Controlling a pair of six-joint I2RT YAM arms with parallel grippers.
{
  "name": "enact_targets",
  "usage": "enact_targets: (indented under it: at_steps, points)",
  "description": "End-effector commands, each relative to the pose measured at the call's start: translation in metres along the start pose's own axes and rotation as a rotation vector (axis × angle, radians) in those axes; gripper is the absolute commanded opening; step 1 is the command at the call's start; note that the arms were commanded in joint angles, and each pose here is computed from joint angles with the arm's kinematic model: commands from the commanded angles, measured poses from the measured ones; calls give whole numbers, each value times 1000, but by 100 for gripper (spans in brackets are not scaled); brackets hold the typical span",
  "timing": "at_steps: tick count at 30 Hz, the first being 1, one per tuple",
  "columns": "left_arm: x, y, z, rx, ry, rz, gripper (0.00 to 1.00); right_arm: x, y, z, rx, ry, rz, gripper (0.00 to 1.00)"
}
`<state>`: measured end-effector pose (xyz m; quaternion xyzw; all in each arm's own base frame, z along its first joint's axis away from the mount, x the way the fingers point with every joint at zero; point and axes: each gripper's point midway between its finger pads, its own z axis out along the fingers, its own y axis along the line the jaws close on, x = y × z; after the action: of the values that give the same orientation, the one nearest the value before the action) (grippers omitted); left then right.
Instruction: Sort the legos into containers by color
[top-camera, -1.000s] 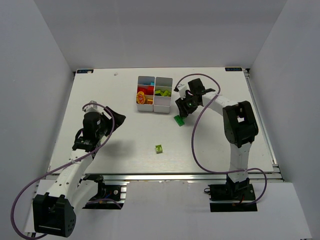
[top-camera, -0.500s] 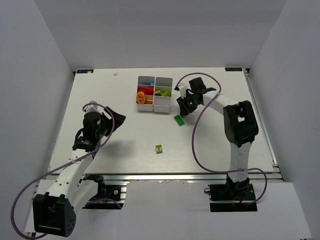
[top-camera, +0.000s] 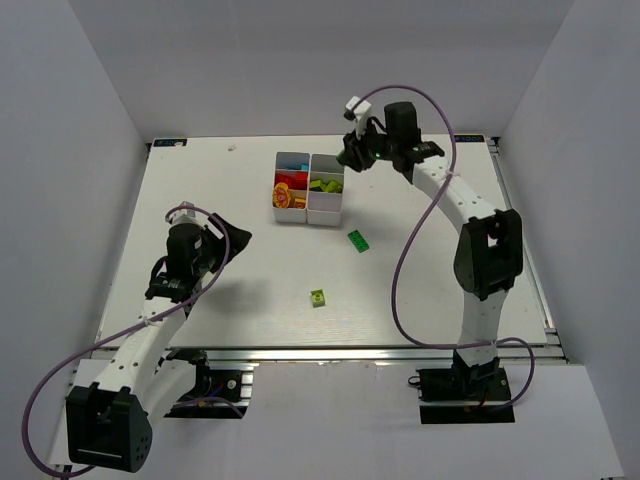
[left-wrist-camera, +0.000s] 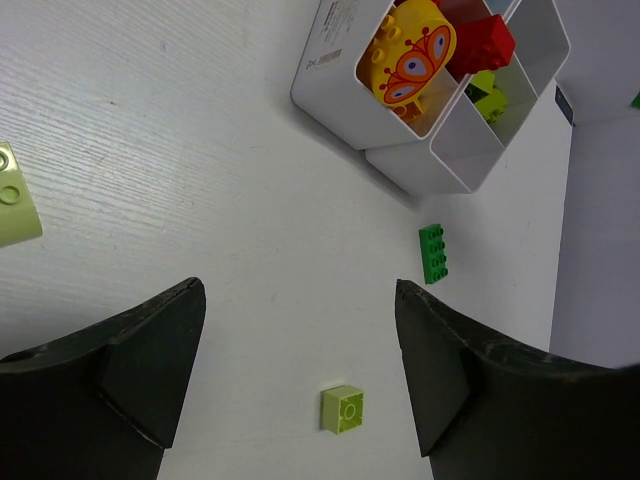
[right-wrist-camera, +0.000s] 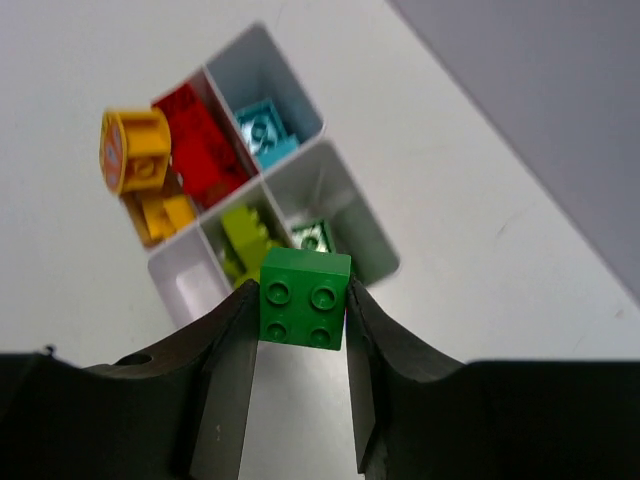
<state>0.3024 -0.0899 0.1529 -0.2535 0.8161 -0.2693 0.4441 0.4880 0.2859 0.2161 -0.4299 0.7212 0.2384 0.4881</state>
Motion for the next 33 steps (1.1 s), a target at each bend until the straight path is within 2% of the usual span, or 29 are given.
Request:
enact_targets:
  at_steps: [1,2,7,14,21,22,24,29,30,31,33]
  points:
    - [-9,-8,-1,22,-25,10,86,-50,-5,15,11,-119,-65,0]
    - [-10,-9,-2,24,-27,11,86,-44,-8,25,14,-108,-63,0]
    - [-10,-8,-1,20,-27,13,86,-50,-15,45,67,-126,-108,14]
    - [-9,-5,-1,16,-27,11,86,-36,-17,58,80,-97,-119,23]
    - [-9,-6,0,17,-24,16,86,-22,-20,65,97,-68,-128,55]
    - [-8,-5,1,13,-21,17,86,-22,-21,65,97,-68,-132,63]
    - [-8,-5,1,11,-21,20,86,-20,-20,65,95,-63,-135,70]
    - [-8,-5,1,12,-24,16,86,-28,-18,58,91,-71,-155,77]
    - [-8,-4,1,9,-23,17,86,-29,-16,54,81,-64,-169,87]
    - [-9,-4,0,8,-26,18,86,-42,-14,44,82,-85,-199,89]
    - [-9,-3,0,4,-26,23,86,-37,-9,34,71,-76,-249,89]
